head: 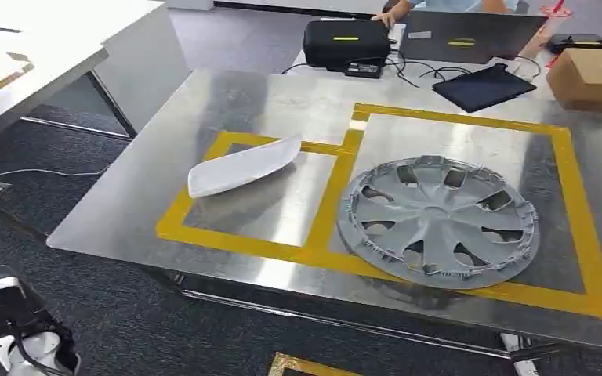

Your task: Take the parts from the cabinet and place them on the table.

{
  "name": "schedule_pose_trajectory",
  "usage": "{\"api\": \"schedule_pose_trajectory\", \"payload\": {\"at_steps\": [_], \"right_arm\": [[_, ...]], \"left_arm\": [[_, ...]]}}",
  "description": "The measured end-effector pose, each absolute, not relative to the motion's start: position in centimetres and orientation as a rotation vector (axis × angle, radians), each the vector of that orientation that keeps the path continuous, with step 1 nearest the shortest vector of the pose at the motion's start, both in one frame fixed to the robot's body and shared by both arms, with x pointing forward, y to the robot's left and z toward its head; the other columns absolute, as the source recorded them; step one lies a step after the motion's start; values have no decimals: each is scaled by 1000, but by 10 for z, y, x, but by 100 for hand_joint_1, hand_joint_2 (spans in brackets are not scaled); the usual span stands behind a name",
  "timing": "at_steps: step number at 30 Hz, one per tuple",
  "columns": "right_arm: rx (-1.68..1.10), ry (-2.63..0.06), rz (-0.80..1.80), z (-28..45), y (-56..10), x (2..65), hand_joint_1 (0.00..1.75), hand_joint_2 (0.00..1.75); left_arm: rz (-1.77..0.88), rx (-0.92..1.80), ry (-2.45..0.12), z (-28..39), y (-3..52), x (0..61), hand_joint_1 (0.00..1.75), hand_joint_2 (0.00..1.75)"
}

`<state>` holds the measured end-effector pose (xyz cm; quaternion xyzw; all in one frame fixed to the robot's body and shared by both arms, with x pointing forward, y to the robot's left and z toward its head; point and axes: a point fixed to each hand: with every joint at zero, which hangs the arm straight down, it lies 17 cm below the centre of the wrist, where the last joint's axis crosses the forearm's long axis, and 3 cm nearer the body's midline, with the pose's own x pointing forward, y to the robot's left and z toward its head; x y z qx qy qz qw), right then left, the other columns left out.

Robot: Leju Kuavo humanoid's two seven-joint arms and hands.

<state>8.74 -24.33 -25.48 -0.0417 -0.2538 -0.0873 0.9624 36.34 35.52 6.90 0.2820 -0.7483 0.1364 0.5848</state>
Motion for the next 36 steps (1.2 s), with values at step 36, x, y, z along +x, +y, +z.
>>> {"api": "schedule_pose_trajectory", "payload": {"at_steps": [36], "right_arm": [[-33, -494, -38, -260, -219, 87, 0, 0]], "left_arm": [[170, 280, -504, -260, 299, 125, 0, 0]]}}
